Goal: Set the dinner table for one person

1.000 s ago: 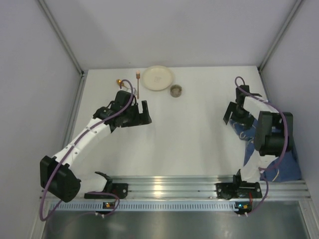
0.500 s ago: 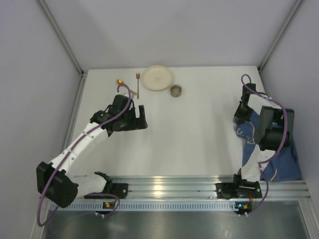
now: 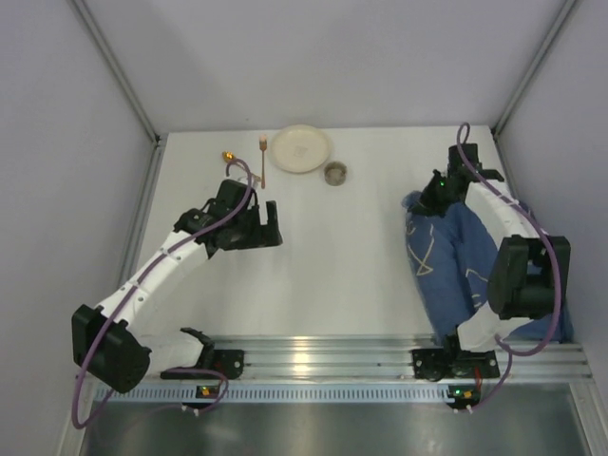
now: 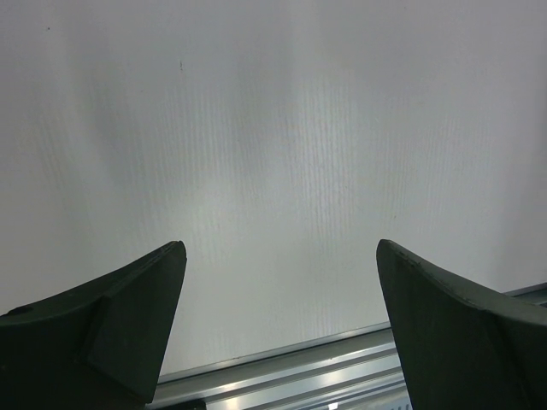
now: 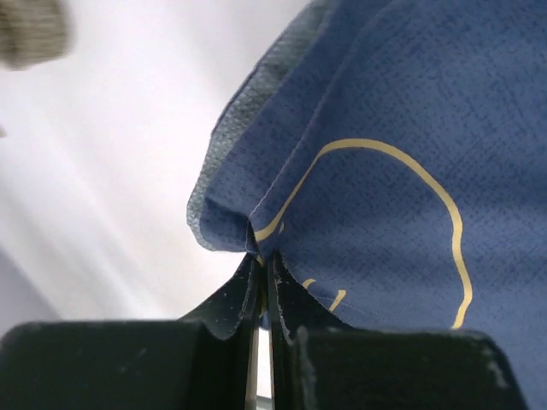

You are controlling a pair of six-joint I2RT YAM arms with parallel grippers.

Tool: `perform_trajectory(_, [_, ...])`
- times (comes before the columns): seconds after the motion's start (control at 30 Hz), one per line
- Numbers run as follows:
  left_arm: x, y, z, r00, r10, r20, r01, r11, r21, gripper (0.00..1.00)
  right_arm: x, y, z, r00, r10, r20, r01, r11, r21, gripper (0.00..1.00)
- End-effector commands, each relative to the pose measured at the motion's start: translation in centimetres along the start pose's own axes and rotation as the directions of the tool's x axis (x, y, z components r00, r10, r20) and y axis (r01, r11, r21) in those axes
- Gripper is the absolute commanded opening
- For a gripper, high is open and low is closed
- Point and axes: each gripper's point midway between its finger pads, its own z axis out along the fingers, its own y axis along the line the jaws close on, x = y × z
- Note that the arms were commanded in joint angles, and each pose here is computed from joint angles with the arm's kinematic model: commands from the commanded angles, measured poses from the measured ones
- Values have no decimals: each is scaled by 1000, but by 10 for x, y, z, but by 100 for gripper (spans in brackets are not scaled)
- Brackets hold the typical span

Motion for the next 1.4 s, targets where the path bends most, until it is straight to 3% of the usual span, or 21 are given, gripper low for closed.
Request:
perform_trajectory(0.0, [-18, -16, -3, 999, 10, 38, -11, 999, 41, 98, -6, 106, -33, 1000, 8, -2, -9, 952, -305, 0])
perform_trajectory(0.03, [-20, -20, -3, 999, 17, 41, -19, 999, 49, 99, -1, 124, -36, 998, 15, -53, -33, 930, -367, 11])
perform_trajectory(0.07, [-21, -23, -1, 999, 13, 39, -15, 999, 52, 98, -1, 136, -33, 996, 13, -83, -45, 916, -399, 30])
perform_trajectory(0.1, [-22, -26, 0, 999, 16, 39, -18, 998, 56, 98, -1, 148, -33, 995, 3, -99, -46, 899, -436, 65])
perform_trajectory(0.17, [-23, -37, 2, 999, 23, 36, -26, 997, 73, 98, -3, 159, -31, 990, -12, -138, -55, 880, -472, 99])
perform_trajectory(0.43, [11, -118, 24, 986, 164, -14, -159, 972, 173, 99, -5, 107, -54, 998, -16, -62, -13, 900, -435, 100])
perform_trajectory(0.63, [60, -203, 63, 955, 276, -106, -240, 933, 269, 97, 1, 32, -86, 998, -16, 62, 30, 972, -231, 100])
perform_trajectory(0.8, [89, -252, 94, 933, 321, -162, -253, 906, 339, 96, 20, 5, -119, 992, -21, 121, 41, 985, -168, 100])
perform_trajectory(1.13, [97, -275, 155, 899, 406, -167, -364, 902, 233, 93, 77, -32, -124, 994, 34, 101, -23, 994, -108, 98])
perform_trajectory(1.17, [111, -263, 169, 883, 416, -217, -384, 906, 176, 93, 81, -34, -127, 994, 29, 107, -18, 994, -106, 98])
perform_trajectory(1.37, [108, -232, 191, 894, 383, -231, -406, 912, -59, 89, 92, -40, -134, 992, 37, 121, -24, 995, -101, 98])
